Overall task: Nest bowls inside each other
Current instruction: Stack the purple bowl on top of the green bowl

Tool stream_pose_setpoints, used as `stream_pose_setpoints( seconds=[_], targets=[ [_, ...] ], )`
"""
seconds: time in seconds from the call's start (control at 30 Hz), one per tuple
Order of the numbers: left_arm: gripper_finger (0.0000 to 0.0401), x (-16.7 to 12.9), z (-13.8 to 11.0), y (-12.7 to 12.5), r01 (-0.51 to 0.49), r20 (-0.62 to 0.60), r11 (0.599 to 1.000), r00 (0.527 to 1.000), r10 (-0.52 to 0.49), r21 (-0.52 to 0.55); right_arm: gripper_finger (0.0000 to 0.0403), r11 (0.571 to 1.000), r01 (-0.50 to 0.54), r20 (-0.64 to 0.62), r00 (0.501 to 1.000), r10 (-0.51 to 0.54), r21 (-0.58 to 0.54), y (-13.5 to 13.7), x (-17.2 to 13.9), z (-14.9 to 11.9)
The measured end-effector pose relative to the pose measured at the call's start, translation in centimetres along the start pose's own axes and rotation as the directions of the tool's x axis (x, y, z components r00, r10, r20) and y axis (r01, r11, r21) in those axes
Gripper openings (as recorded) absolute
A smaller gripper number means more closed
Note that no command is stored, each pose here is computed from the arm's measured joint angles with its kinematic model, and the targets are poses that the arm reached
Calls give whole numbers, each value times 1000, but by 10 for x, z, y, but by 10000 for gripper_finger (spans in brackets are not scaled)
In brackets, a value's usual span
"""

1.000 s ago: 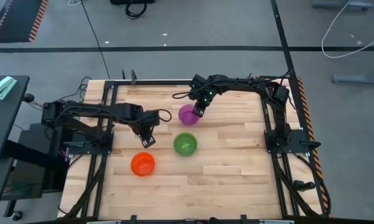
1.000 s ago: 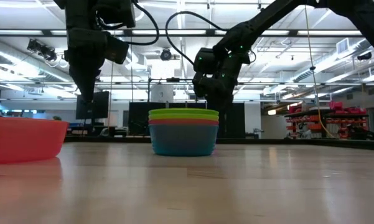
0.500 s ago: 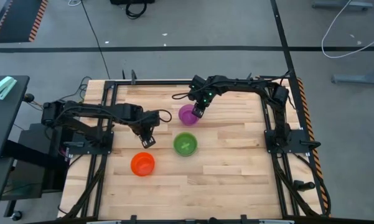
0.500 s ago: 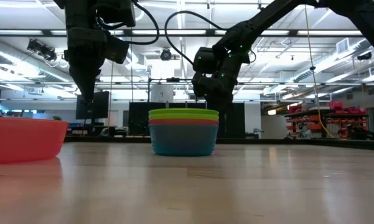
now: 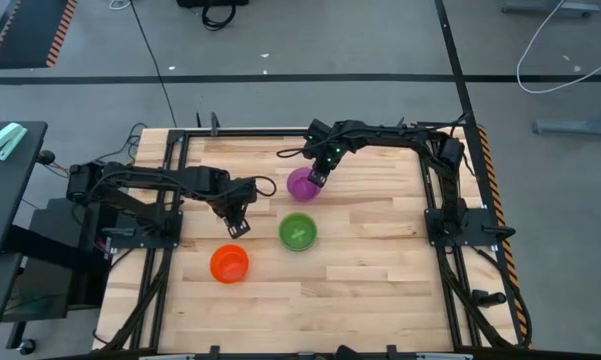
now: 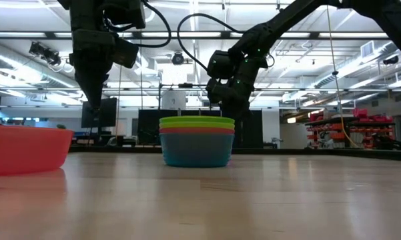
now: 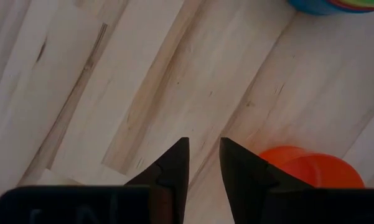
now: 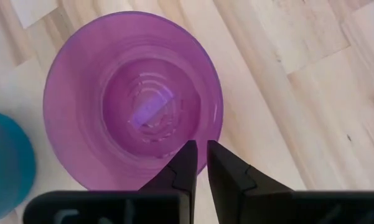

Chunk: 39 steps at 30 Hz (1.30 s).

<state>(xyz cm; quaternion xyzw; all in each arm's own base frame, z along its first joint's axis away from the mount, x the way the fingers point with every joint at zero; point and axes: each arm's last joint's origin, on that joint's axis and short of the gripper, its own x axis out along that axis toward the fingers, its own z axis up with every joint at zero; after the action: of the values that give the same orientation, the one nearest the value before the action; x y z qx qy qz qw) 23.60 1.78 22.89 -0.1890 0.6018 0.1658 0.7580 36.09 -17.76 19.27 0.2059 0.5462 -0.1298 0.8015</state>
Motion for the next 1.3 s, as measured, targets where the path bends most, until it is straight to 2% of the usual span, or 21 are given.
stream_pose_setpoints(
  seconds=[0.27, 0.57, 1.3],
  targets=[
    [90, 0, 0, 0, 0, 0, 1000, 1000, 0, 0, 43, 1000, 5, 4, 1000, -5, 2, -1, 1, -1],
    [93, 0, 0, 0, 1, 1, 1000, 1000, -1, 0, 43, 1000, 10, -31, 999, -9, 24, -7, 16, -16],
    [82, 0, 1, 0, 6, 12, 1000, 1000, -6, 0, 43, 999, 17, 20, 1000, -17, 34, -21, 13, -11]
  ],
)
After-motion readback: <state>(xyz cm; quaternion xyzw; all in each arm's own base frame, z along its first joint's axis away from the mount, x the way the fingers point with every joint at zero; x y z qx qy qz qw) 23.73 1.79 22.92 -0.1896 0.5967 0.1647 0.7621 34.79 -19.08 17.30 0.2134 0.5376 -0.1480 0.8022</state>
